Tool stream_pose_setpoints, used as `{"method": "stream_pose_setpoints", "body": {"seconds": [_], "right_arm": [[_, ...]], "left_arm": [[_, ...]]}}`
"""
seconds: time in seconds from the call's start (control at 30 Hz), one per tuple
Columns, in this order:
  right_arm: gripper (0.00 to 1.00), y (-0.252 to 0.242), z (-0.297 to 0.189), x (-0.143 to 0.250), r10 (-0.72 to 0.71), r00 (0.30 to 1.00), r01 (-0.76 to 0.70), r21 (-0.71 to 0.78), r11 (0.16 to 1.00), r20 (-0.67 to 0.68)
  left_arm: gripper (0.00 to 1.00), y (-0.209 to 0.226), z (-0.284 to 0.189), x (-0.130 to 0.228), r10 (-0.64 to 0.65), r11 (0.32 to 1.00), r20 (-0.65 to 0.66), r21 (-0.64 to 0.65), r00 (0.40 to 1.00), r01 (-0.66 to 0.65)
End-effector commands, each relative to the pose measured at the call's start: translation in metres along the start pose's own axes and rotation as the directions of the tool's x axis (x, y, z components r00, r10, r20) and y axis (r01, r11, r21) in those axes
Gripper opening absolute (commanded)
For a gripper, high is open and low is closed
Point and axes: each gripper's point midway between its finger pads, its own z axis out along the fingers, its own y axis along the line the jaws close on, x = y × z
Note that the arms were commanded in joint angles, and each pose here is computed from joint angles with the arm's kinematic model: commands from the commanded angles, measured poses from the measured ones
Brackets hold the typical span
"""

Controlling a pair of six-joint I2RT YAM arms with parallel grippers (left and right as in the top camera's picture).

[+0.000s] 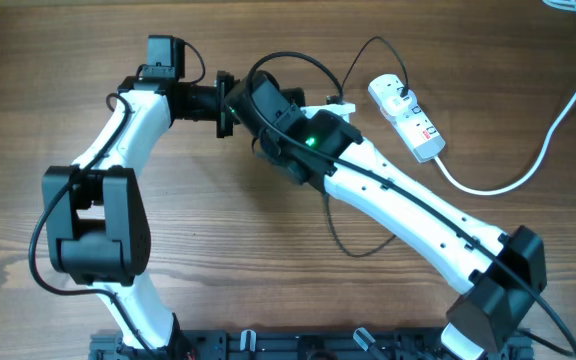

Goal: Plug charger to phone and switch on socket

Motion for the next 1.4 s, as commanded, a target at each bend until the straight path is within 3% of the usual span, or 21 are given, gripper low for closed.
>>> {"method": "stream_pose_setpoints", "body": {"seconds": [0.0,0.17,0.33,0.4,0.47,0.6,0.73,0.8,0.83,0.87,0.97,1.07,1.2,1.27,1.33,1.37], "right_arm": [[0.57,0.017,-0.019,0.001,-0.054,0.998,0.052,-0.050,0.997,-0.025],[0.76,0.032,-0.029,-0.019,-0.182,0.980,0.190,-0.108,0.976,0.083],[0.99,0.062,-0.064,-0.063,-0.588,0.793,0.606,-0.109,0.788,0.159],[1.00,0.047,-0.060,-0.086,-0.734,0.677,0.736,-0.041,0.676,0.048],[1.00,0.018,-0.051,-0.109,-0.780,0.620,0.784,0.047,0.619,-0.085],[1.00,-0.033,-0.024,-0.135,-0.854,0.408,0.912,0.089,0.401,-0.323],[1.00,-0.090,0.005,-0.133,-0.796,0.384,0.922,0.142,0.361,-0.468],[0.99,-0.120,0.016,-0.123,-0.784,0.273,0.956,0.063,0.288,-0.558],[1.00,-0.135,0.020,-0.111,-0.782,0.171,0.969,-0.043,0.245,-0.600],[0.99,-0.143,0.023,-0.105,-0.778,0.133,0.968,-0.089,0.235,-0.614],[0.99,-0.163,0.032,-0.106,-0.764,0.143,0.967,-0.078,0.244,-0.630],[1.00,-0.166,0.033,-0.107,-0.762,0.141,0.967,-0.077,0.243,-0.632],[1.00,-0.160,0.037,-0.105,-0.779,0.140,0.965,-0.091,0.245,-0.611],[0.99,-0.161,0.037,-0.105,-0.782,0.126,0.967,-0.100,0.234,-0.610],[0.99,-0.162,0.037,-0.105,-0.781,0.115,0.969,-0.104,0.225,-0.614],[0.99,-0.163,0.037,-0.103,-0.776,0.114,0.967,-0.110,0.230,-0.620]], "left_arm": [[0.04,-0.009,-0.004,0.014,0.030,0.999,-0.012,0.014,0.999,-0.030],[0.04,-0.009,-0.006,0.013,0.032,0.999,-0.008,0.018,0.999,-0.032],[0.04,-0.011,-0.027,-0.006,0.214,0.976,0.097,0.018,0.972,-0.217],[0.04,-0.012,-0.035,-0.012,0.334,0.941,0.128,0.005,0.934,-0.338],[0.04,-0.011,-0.041,-0.022,0.402,0.914,0.176,-0.029,0.898,-0.404],[0.04,0.011,-0.058,-0.054,0.334,0.942,0.333,-0.159,0.882,-0.297],[0.04,0.028,-0.065,-0.066,0.288,0.951,0.401,-0.229,0.870,-0.210],[0.04,0.029,-0.065,-0.066,0.288,0.950,0.404,-0.233,0.868,-0.206],[0.04,0.029,-0.065,-0.066,0.296,0.948,0.402,-0.237,0.866,-0.214],[0.04,0.029,-0.065,-0.066,0.307,0.944,0.399,-0.241,0.864,-0.224],[0.04,0.029,-0.065,-0.065,0.392,0.913,0.376,-0.275,0.840,-0.303],[0.04,0.019,-0.066,-0.052,0.553,0.828,0.327,-0.317,0.766,-0.462],[0.04,-0.006,-0.078,-0.012,0.792,0.609,0.285,-0.423,0.540,-0.671],[0.04,-0.014,-0.102,-0.009,0.837,0.546,0.350,-0.574,0.420,-0.610],[0.04,-0.012,-0.125,-0.012,0.848,0.528,0.395,-0.683,0.353,-0.504],[0.04,-0.008,-0.131,-0.010,0.846,0.530,0.403,-0.708,0.349,-0.466]]}}
